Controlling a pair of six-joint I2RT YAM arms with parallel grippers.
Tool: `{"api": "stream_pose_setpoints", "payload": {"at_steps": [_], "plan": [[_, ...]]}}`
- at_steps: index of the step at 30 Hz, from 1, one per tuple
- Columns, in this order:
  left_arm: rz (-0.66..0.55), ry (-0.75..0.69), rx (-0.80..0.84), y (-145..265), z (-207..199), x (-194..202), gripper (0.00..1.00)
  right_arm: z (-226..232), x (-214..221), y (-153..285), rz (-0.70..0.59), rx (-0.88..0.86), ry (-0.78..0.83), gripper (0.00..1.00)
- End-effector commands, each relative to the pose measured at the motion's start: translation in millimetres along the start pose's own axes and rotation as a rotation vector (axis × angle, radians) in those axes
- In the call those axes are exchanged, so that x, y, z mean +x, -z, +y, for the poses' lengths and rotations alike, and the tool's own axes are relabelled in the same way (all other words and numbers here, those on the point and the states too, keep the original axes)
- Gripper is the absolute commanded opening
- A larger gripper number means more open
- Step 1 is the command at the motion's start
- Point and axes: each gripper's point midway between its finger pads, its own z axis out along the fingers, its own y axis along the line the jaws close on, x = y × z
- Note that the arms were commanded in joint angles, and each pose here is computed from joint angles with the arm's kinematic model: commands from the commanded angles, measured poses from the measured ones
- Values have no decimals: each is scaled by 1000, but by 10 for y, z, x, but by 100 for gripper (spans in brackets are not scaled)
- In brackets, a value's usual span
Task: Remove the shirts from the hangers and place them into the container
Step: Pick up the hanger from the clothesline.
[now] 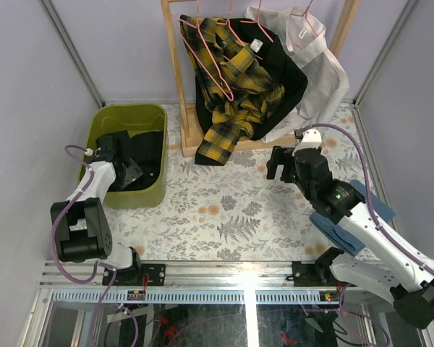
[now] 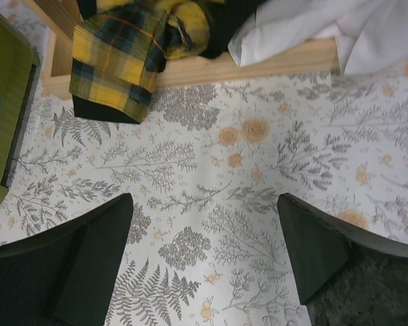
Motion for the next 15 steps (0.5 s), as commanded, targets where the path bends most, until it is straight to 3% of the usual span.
{"api": "stream_pose_setpoints", "payload": {"at_steps": [1, 5, 10, 12, 15], "plan": [[-45, 67, 130, 42, -225, -89, 90, 119, -631, 83, -150, -15, 50, 95], [-199, 68, 188, 483, -238, -356, 100, 94, -915, 72, -213, 28, 167, 100], [-333, 43, 335, 1052, -350, -510, 100, 162, -1285, 46, -260, 55, 251, 99], [-368, 14, 417, 1229, -442, -525, 100, 221, -1377, -74, -212, -6, 232, 99], [-380, 30, 467, 1359, -508, -542, 100, 243, -1586, -226, -138, -194, 50, 99]]}}
